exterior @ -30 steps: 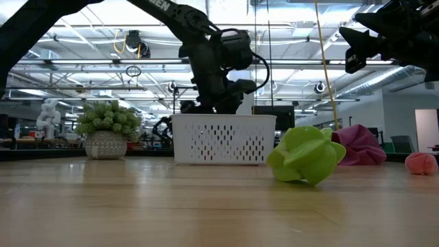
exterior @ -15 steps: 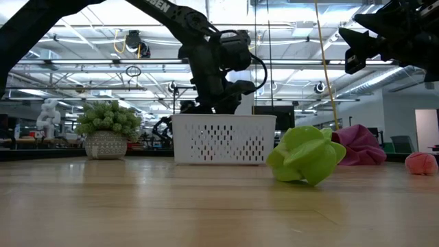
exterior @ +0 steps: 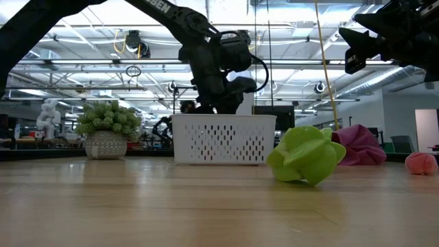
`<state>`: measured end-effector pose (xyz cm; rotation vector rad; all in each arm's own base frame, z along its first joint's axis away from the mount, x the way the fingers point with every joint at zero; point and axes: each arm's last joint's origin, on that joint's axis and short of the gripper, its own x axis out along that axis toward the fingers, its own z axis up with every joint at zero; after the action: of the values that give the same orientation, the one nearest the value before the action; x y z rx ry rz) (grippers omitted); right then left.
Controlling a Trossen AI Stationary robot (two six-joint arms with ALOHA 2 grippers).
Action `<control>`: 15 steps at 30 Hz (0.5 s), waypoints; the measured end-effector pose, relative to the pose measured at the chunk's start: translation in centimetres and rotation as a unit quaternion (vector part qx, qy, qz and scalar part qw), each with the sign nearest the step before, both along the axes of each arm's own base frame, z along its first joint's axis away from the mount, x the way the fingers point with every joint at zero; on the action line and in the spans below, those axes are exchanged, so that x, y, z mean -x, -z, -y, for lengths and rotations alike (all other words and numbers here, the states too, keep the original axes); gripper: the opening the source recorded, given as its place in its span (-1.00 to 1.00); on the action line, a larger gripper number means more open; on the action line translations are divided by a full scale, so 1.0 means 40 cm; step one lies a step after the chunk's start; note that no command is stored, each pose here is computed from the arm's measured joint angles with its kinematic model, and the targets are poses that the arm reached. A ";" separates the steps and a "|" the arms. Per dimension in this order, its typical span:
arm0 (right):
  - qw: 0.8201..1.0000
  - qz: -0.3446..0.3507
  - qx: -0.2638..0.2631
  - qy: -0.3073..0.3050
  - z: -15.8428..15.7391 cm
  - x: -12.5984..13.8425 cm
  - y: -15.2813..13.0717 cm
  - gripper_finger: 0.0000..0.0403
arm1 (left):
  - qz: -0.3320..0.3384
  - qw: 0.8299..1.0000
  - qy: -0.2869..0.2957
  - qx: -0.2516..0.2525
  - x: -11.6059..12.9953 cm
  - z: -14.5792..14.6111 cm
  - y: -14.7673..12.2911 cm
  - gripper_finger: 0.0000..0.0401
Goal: Pick and placing Produce into tupperware
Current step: Put the right red strawberry in the white bin, then put the red strawberry into the white bin
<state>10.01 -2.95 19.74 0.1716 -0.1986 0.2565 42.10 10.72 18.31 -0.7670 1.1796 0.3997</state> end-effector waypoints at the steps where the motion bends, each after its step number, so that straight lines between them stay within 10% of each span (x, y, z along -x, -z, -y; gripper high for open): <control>1: 1.000 0.000 0.000 0.000 0.000 0.000 0.000 -0.25 | 0.002 1.000 0.002 0.002 0.000 -0.001 0.000 -0.33; 15: 1.000 0.000 0.000 0.000 0.000 0.000 0.000 -0.25 | 0.005 1.000 -0.017 0.014 0.005 -0.019 -0.005 0.25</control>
<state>10.01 -2.95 19.73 0.1719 -0.1984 0.2565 41.89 11.46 18.50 -0.8129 1.1659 0.4080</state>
